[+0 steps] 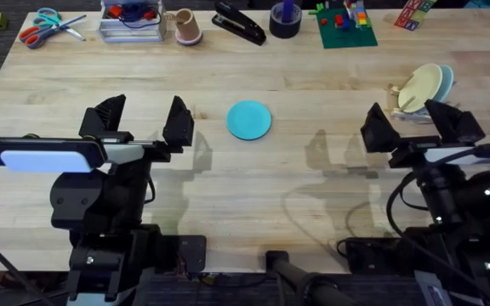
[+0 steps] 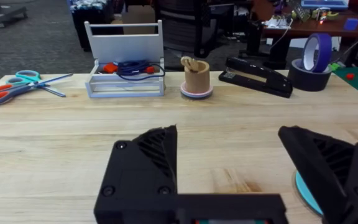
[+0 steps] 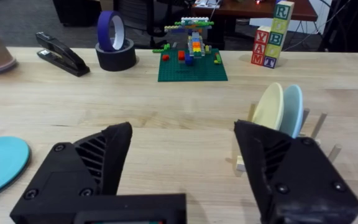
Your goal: Pick up the plates from the table one by one and place each into a slot on the dish rack.
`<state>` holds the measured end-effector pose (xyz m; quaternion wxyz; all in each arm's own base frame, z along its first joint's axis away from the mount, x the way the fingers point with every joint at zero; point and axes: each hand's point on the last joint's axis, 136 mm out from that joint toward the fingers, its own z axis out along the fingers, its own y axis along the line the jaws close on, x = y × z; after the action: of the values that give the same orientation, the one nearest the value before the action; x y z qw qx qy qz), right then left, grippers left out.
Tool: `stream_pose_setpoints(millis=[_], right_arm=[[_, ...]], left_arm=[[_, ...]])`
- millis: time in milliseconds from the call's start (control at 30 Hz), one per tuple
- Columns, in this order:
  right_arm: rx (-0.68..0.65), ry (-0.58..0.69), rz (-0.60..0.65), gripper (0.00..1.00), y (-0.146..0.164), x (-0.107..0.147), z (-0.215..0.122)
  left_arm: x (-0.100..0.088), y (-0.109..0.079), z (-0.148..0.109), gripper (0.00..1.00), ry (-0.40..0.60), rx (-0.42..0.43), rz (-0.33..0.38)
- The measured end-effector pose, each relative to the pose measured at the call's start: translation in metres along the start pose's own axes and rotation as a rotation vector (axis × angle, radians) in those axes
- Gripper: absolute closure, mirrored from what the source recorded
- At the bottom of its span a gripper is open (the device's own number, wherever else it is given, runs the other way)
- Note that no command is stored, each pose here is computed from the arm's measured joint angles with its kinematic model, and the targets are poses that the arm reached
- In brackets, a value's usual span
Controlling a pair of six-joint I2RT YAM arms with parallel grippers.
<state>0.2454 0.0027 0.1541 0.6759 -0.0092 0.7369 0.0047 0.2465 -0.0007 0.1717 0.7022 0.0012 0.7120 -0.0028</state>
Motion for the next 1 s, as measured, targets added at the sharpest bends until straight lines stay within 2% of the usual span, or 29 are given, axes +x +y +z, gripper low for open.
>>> stream_pose_setpoints(millis=[1000], right_arm=[[0.002, -0.004, -0.005, 0.007, -0.0005, -0.0012, -0.0001]], left_arm=[[-0.0020, 0.0000, -0.0001, 0.008, -0.006, 0.000, 0.003]])
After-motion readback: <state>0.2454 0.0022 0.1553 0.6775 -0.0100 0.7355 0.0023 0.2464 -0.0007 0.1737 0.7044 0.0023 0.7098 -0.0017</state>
